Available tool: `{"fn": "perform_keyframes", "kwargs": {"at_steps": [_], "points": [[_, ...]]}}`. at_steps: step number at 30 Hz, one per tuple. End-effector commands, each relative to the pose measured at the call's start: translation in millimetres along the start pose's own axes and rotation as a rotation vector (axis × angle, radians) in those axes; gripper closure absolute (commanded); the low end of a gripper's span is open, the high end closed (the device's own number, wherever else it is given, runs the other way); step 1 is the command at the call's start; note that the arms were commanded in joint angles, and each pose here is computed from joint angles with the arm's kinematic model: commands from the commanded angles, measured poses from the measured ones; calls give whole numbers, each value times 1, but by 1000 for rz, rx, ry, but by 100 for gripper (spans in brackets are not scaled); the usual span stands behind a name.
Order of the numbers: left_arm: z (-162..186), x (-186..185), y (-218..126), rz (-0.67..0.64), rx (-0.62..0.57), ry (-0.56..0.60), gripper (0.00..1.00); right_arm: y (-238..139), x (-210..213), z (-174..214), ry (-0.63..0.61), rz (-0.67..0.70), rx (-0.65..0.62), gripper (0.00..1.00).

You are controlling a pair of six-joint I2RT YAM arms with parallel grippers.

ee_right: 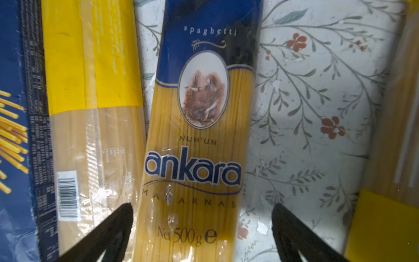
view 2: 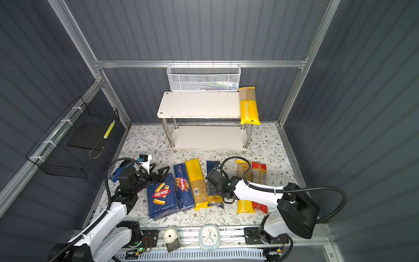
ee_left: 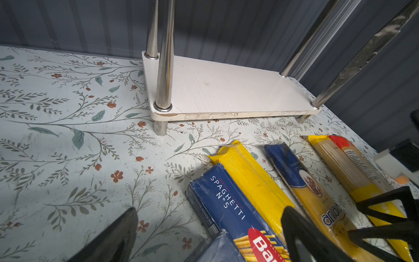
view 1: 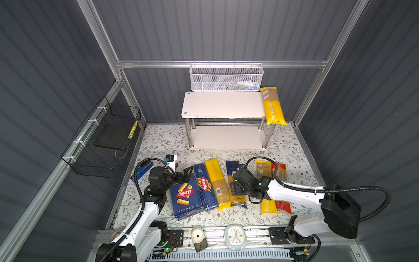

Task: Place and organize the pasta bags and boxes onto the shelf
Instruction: 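Lower the right gripper over the blue-and-yellow ankara spaghetti bag, then close the right gripper on the ankara spaghetti bag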

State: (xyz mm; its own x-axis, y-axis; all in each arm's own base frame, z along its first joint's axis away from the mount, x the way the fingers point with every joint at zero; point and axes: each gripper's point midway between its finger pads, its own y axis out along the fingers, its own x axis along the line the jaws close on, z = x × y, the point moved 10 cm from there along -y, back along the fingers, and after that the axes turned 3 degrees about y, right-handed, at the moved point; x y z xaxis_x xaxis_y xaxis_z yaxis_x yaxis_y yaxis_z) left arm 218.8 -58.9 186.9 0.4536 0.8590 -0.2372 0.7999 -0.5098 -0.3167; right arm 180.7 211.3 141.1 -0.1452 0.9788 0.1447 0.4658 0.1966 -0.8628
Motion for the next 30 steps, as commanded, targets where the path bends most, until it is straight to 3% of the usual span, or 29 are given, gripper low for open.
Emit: {"fn": "perform_keyframes", "kwargs": {"at_steps": [1,10,21,30], "points": [[2,-1,-1,1,1,14,0,3,4,-3,-18,31,-5,3],[2,-1,-1,-3,3,14,0,14,6,-2,-25,58,-2,4],[2,-1,-2,-7,-2,15,0,24,13,2,-11,-32,2,3],[2,-1,-1,-6,1,13,0,29,4,7,4,25,12,3]]}}
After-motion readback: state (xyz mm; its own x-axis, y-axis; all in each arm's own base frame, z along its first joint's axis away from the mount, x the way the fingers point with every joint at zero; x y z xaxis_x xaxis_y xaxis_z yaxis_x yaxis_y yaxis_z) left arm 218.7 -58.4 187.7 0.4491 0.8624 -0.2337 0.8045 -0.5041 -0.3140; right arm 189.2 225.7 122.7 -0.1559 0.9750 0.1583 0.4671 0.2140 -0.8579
